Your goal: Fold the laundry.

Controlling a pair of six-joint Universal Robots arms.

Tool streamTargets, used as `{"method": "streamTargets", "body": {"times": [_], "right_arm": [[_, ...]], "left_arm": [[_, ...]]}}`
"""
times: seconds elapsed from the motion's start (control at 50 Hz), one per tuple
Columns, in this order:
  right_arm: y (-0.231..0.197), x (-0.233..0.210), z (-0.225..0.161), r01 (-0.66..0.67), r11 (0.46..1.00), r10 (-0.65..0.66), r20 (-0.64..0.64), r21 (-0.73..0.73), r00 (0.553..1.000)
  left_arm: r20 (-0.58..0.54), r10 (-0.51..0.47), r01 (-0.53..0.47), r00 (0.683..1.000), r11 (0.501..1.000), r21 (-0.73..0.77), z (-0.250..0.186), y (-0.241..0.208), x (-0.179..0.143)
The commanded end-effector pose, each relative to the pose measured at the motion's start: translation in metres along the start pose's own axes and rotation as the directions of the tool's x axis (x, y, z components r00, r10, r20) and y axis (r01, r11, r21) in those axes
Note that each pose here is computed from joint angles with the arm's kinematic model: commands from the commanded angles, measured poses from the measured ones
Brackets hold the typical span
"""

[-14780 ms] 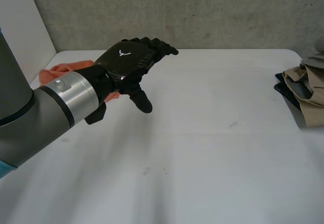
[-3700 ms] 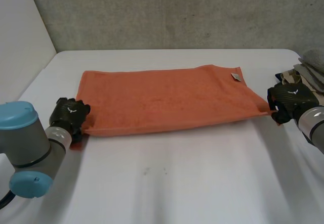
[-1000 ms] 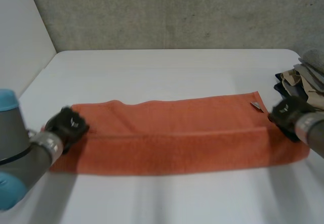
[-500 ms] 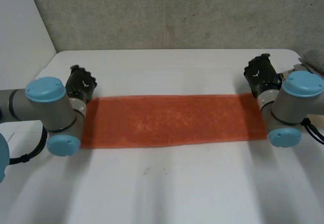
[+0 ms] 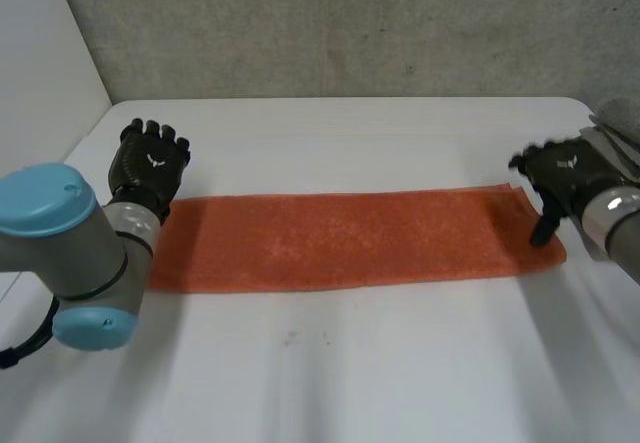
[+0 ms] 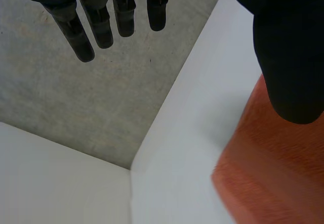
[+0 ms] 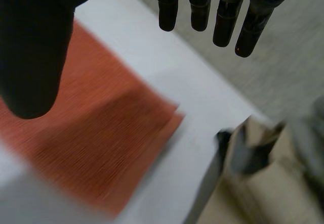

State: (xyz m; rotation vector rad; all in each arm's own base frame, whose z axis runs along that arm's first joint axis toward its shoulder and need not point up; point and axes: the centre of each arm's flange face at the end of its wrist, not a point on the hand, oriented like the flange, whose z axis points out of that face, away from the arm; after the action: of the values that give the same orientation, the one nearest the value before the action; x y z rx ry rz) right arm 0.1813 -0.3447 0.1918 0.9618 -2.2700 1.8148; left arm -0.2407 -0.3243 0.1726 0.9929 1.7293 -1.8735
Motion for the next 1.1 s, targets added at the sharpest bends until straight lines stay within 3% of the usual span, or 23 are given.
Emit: {"method": "streamTargets", "body": {"times": [0.02, 0.34, 0.5, 0.7, 0.82, 0.92, 1.0, 1.08, 1.1], "right_arm": [[0.032, 0.002, -0.005, -0.032, 0.993, 0.037, 0.044, -0.118, 0.998], [0.076, -0.009, 0.030, 0.046, 0.991, -0.041, 0.038, -0.128, 0.998], [0.082, 0.015, 0.030, 0.074, 0.985, -0.082, -0.043, -0.155, 0.996], [0.081, 0.057, 0.021, 0.244, 0.940, -0.293, -0.196, -0.236, 0.936], [0.067, 0.060, 0.024, 0.282, 0.937, -0.326, -0.226, -0.205, 0.918], [0.004, 0.007, 0.027, 0.355, 0.935, -0.345, -0.202, 0.019, 0.917], [-0.046, -0.040, 0.023, 0.370, 0.901, -0.332, -0.190, 0.227, 0.924], [-0.087, -0.091, 0.016, 0.368, 0.831, -0.333, -0.156, 0.416, 0.930], [-0.101, -0.123, 0.010, 0.357, 0.789, -0.348, -0.114, 0.500, 0.930]], "left_arm": [[-0.024, -0.124, 0.123, 0.992, 0.992, -0.014, -0.014, 0.001, 0.004], [-0.008, -0.120, 0.120, 0.993, 0.993, 0.004, -0.010, 0.004, 0.006], [-0.005, -0.122, 0.122, 0.993, 0.992, 0.009, -0.011, 0.002, 0.005], [0.003, -0.121, 0.121, 0.993, 0.993, 0.009, -0.013, 0.000, 0.000], [0.034, -0.130, 0.130, 0.991, 0.991, 0.016, -0.013, -0.002, -0.014], [0.101, -0.142, 0.140, 0.985, 0.990, 0.027, -0.014, -0.004, -0.040], [0.144, -0.150, 0.146, 0.978, 0.988, 0.043, -0.018, -0.008, -0.057], [0.179, -0.176, 0.168, 0.968, 0.984, 0.059, -0.021, -0.011, -0.071], [0.184, -0.182, 0.174, 0.966, 0.983, 0.060, -0.021, -0.010, -0.073]]}}
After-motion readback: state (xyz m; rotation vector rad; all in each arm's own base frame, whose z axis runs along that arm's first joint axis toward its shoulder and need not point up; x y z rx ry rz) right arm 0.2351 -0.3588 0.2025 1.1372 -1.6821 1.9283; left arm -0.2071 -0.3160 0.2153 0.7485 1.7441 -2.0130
